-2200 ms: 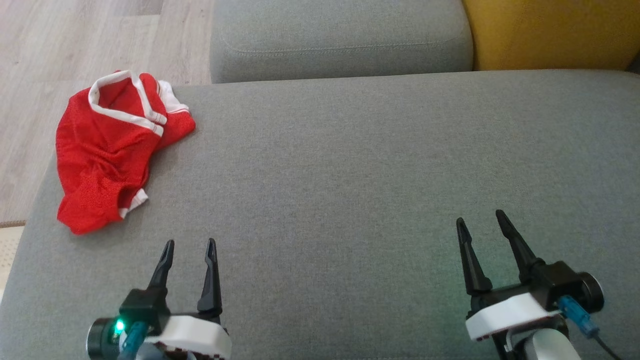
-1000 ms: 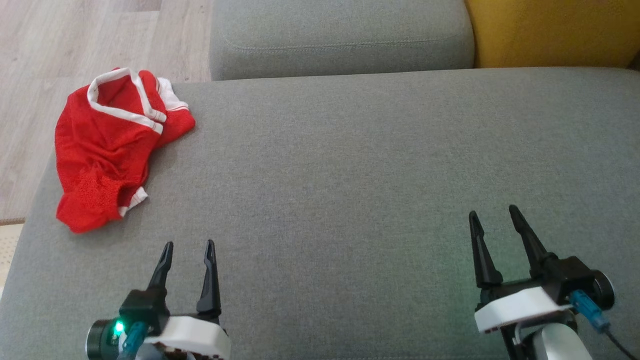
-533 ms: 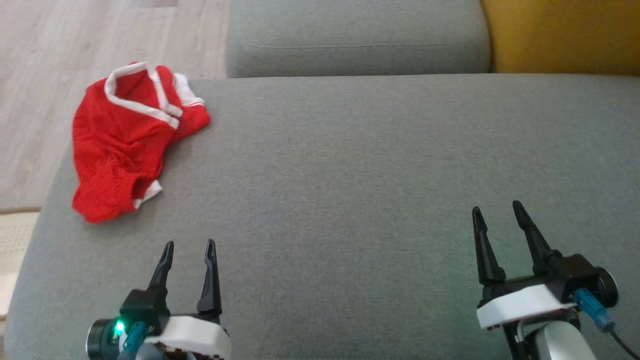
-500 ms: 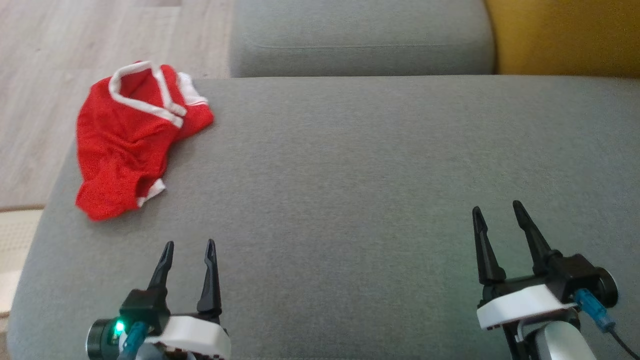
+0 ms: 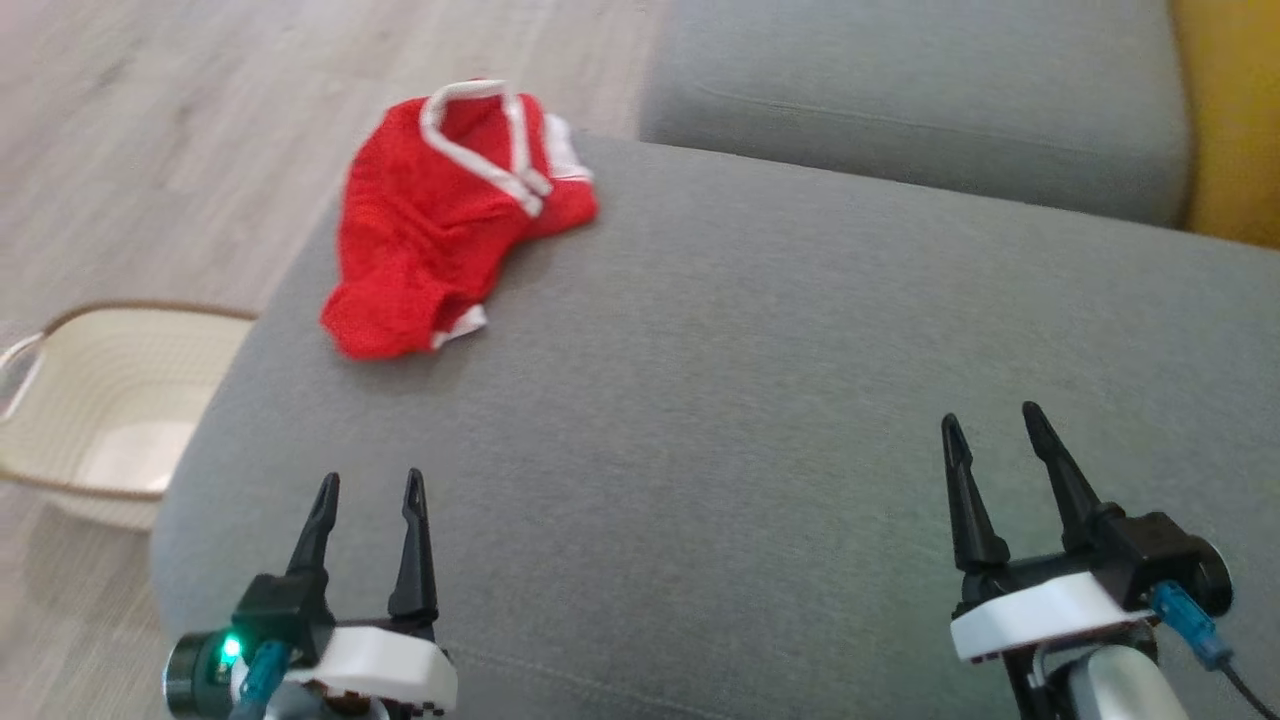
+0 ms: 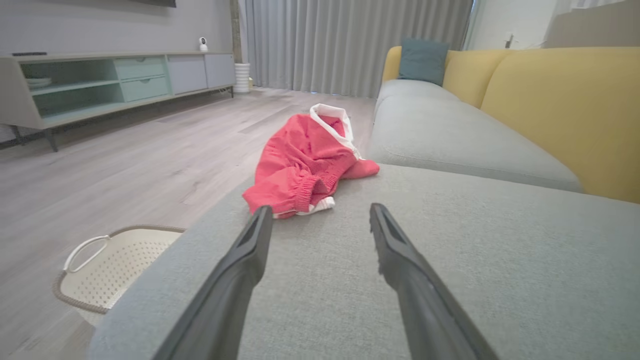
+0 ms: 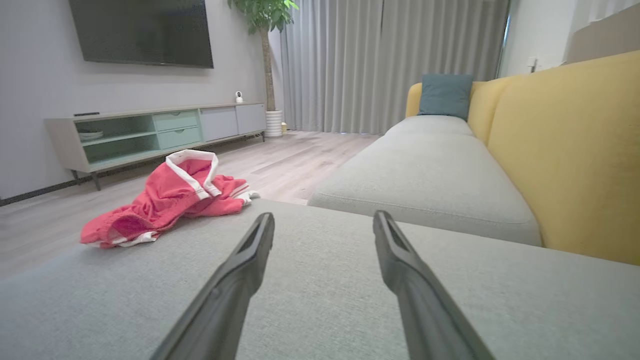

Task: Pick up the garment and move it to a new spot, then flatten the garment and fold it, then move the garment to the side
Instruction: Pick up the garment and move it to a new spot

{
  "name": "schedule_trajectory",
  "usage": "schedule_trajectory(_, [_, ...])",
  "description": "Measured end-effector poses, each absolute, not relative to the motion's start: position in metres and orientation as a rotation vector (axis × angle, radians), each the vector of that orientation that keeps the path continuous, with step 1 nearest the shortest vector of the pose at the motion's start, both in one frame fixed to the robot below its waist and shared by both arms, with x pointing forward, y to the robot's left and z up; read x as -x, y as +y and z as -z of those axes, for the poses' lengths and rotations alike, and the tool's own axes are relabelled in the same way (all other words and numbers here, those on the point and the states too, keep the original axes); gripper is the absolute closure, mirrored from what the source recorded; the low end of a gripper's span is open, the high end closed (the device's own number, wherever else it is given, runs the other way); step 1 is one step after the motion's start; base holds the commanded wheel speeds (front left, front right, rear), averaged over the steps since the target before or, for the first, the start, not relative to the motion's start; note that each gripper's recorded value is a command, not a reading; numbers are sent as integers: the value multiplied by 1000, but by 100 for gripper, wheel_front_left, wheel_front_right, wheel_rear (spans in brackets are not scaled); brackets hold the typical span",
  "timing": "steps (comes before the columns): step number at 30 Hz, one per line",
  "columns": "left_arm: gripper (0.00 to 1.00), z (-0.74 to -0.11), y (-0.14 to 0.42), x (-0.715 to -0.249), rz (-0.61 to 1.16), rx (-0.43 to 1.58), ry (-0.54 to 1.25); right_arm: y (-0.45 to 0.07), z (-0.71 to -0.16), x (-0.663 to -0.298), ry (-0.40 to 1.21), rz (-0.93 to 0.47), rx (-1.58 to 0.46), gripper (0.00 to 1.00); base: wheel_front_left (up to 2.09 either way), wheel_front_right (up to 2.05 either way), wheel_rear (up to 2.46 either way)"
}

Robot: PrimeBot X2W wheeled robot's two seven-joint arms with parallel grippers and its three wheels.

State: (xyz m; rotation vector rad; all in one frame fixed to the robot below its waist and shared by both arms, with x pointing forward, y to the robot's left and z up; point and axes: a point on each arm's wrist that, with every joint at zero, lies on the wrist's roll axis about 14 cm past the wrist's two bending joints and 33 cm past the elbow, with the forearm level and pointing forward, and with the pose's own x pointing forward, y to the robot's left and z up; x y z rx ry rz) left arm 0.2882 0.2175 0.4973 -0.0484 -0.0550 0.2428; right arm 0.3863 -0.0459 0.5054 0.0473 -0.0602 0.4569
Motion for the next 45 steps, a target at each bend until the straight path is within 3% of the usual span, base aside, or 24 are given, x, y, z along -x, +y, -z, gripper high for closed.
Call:
schedule_trajectory(14, [0, -502, 264, -249, -425, 34, -75, 7, -504, -388, -52, -608, -51, 0, 0, 0, 0])
schedule_trajectory(27, [0, -509, 288, -250, -449, -46, -73, 6, -493, -392, -22, -602, -58, 0, 0, 0, 0])
schedule_trajectory(35, [0, -562, 305, -334, -315, -196, -173, 0, -487, -420, -34, -570, -46, 0, 0, 0, 0])
schedule_trajectory(45, [0, -495, 299, -443, -149, -231, 180, -24, -449, -457, 17, -495, -14, 0, 0, 0, 0])
